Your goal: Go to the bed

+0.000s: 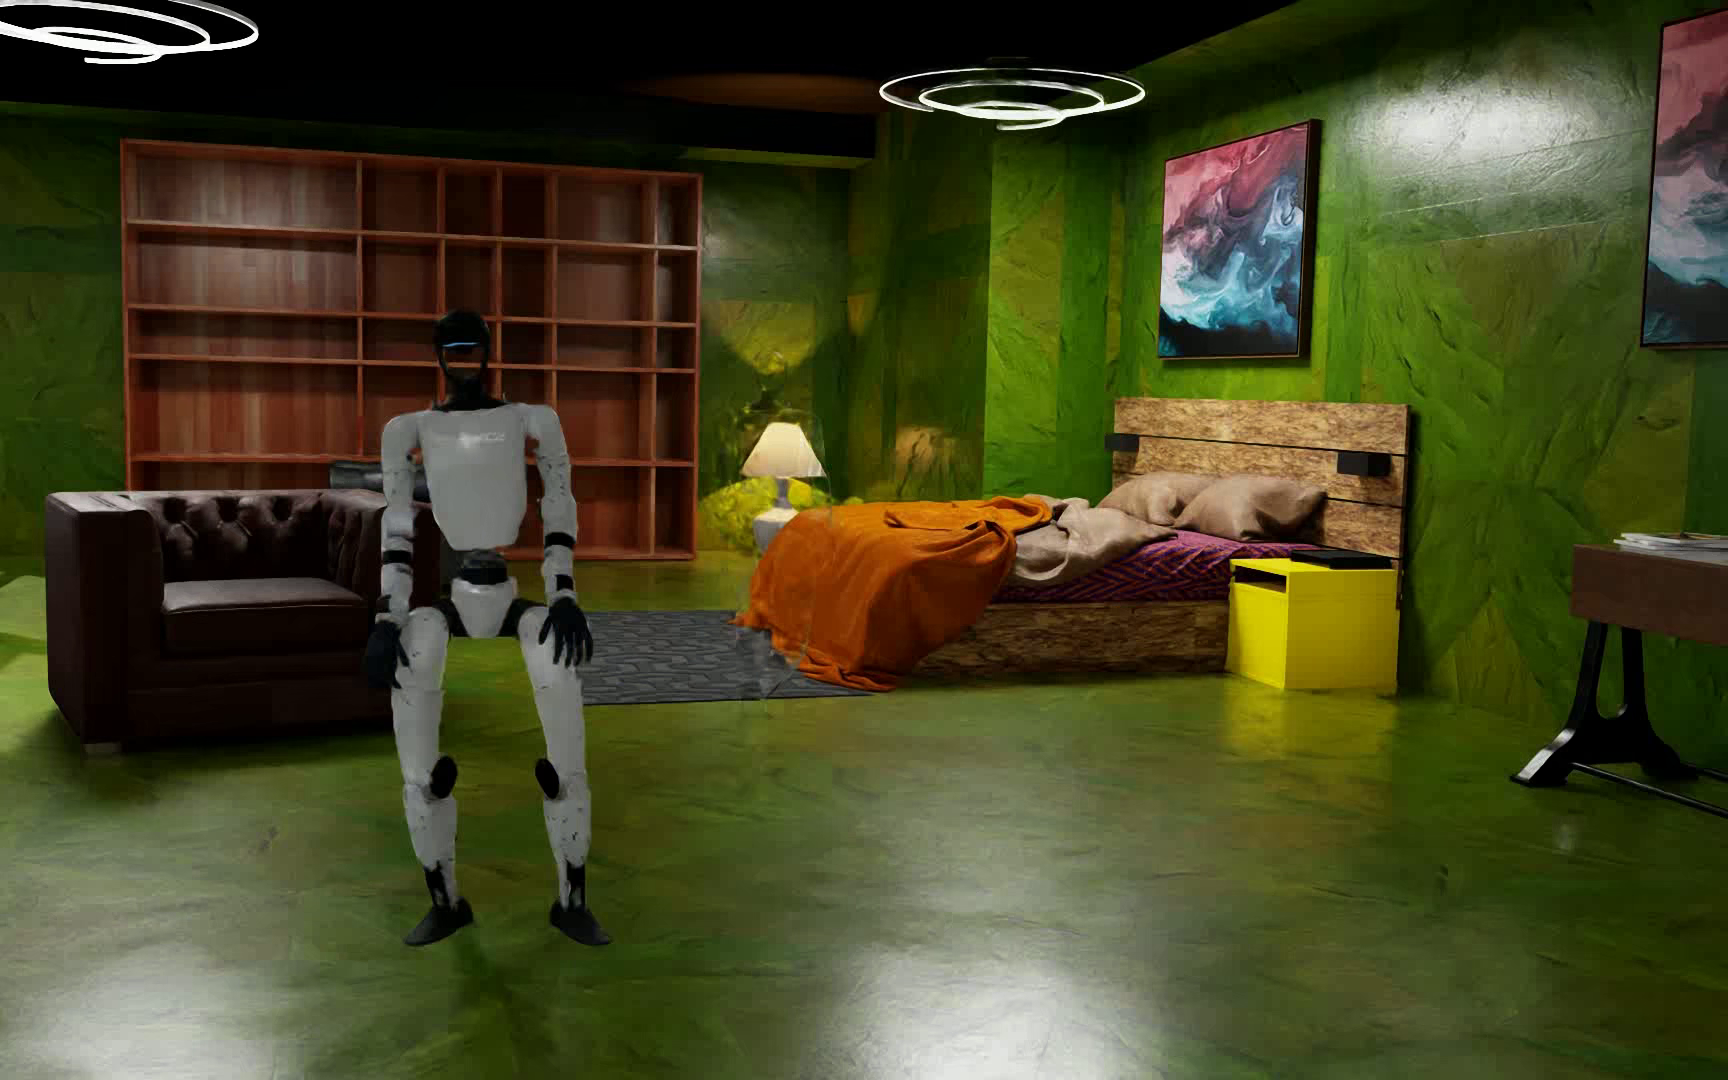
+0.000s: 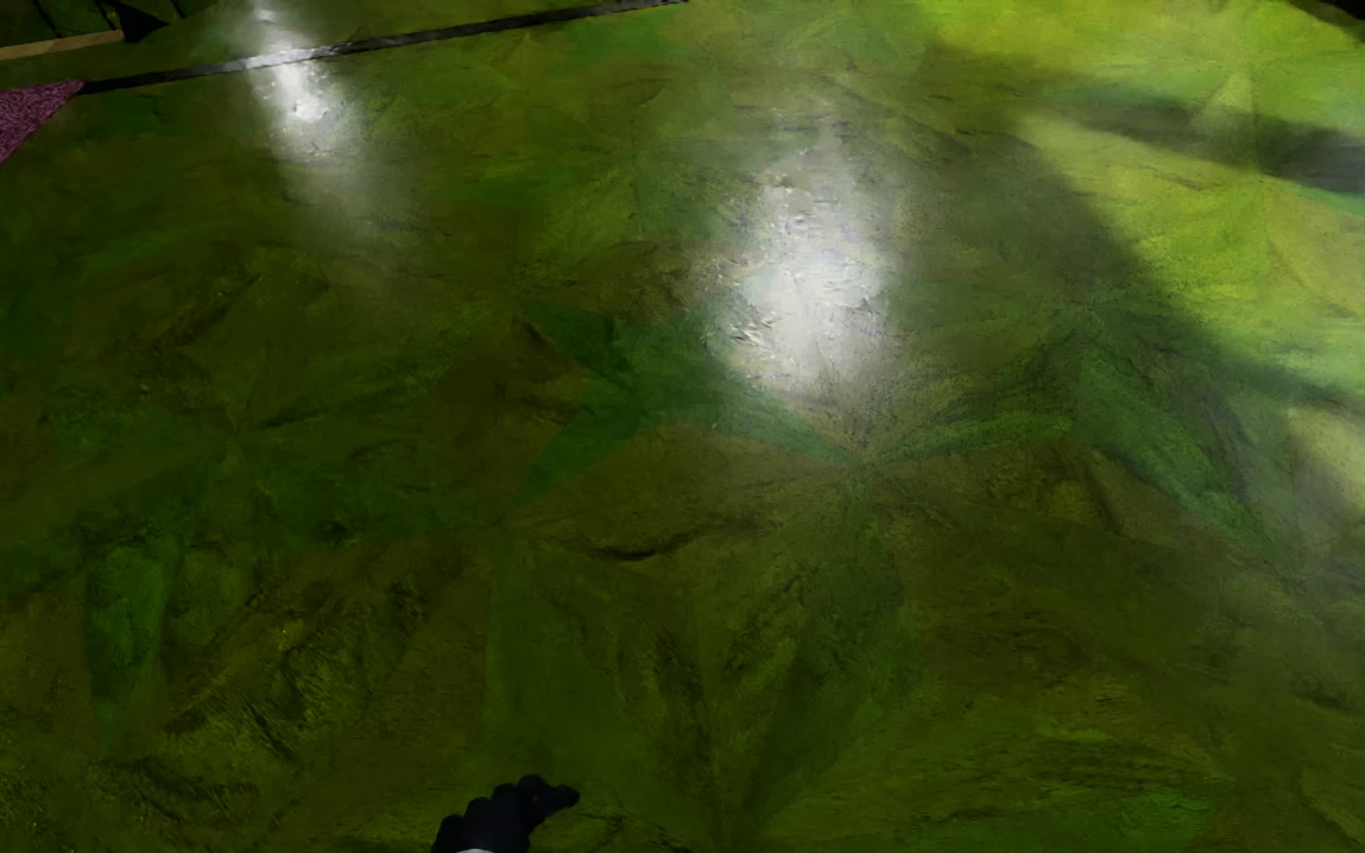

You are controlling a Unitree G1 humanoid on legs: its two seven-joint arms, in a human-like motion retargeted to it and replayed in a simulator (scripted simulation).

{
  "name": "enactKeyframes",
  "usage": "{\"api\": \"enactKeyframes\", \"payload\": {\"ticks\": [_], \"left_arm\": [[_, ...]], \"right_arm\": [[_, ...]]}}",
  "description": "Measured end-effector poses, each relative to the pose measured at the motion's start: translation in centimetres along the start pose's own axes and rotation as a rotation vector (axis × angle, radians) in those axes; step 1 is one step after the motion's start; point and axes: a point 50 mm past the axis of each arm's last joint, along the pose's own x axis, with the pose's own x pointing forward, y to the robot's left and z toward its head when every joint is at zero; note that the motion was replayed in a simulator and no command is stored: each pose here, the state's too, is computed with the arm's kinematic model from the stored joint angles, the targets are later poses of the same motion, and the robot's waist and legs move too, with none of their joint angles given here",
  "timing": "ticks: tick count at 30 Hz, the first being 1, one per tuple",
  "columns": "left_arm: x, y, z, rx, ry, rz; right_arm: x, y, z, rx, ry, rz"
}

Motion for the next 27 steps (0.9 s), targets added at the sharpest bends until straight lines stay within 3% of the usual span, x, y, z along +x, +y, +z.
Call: {"api": "enactKeyframes", "payload": {"ticks": [14, 27], "left_arm": [[-1.1, -2.4, -3.4, -0.053, 0.149, -0.068], [-1.5, -3.1, -2.5, -0.092, 0.137, -0.080]], "right_arm": [[0.5, -1.2, 3.0, -0.025, -0.101, -0.017], [0.7, -1.3, 4.2, -0.080, -0.147, -0.001]]}}
